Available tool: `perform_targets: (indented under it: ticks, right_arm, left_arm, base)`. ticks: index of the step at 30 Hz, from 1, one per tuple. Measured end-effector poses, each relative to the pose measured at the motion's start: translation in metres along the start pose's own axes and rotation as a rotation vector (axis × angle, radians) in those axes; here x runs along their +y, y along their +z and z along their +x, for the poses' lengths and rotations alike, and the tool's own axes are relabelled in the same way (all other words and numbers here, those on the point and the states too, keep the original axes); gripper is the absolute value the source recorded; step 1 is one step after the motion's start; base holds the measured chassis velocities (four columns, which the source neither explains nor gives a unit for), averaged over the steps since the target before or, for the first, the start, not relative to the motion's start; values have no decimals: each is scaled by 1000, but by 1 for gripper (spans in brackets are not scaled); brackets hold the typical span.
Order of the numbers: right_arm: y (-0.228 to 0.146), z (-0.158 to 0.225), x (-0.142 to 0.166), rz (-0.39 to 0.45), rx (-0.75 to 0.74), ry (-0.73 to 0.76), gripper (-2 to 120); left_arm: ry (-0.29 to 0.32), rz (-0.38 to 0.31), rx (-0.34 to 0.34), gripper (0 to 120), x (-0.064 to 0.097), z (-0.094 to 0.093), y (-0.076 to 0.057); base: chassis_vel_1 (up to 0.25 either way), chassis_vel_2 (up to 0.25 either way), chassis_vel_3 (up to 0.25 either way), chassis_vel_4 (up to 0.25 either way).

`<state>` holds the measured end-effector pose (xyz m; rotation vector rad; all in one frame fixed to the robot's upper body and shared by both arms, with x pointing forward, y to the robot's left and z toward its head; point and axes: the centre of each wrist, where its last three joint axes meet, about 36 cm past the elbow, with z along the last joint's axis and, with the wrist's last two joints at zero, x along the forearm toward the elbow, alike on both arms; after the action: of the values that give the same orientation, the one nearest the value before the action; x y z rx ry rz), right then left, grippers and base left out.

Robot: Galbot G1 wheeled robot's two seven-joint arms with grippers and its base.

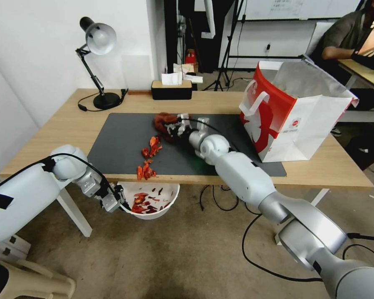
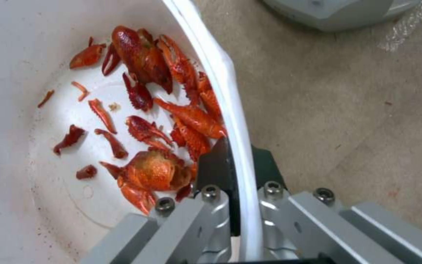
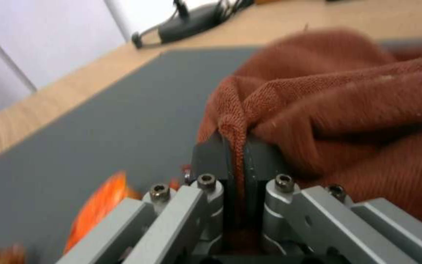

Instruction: Sweep shrimp from table into container with towel, then put container into takeout bag.

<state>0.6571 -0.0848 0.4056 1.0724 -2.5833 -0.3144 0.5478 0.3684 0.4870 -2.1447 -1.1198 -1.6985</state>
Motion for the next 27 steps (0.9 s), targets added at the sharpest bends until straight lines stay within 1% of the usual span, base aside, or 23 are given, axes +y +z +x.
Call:
perform_targets:
  ticks: [5, 11, 17, 23, 27]
  right_arm:
    - [11, 3, 11, -6, 21, -37, 2]
    - [16, 4, 17, -1, 38, -81, 2]
    - [25, 14, 10, 14, 66, -160, 2]
    - [26, 20, 4, 21, 79, -215, 2]
    - [28, 27, -5, 31, 96, -282, 2]
  left_arm:
    - [1, 8, -7, 0, -6, -3, -1]
    - [-2, 12, -3, 0, -8, -1, -1]
    - [-9, 16, 7, 0, -10, 6, 1]
    - [-12, 18, 9, 0, -11, 8, 2]
    - [-17, 19, 8, 0, -10, 8, 4]
  base:
    - [0, 0, 0, 0]
    - [0, 0, 0, 0]
    - [0, 0, 0, 0]
    - [0, 0, 0, 0]
    - [0, 0, 0, 0]
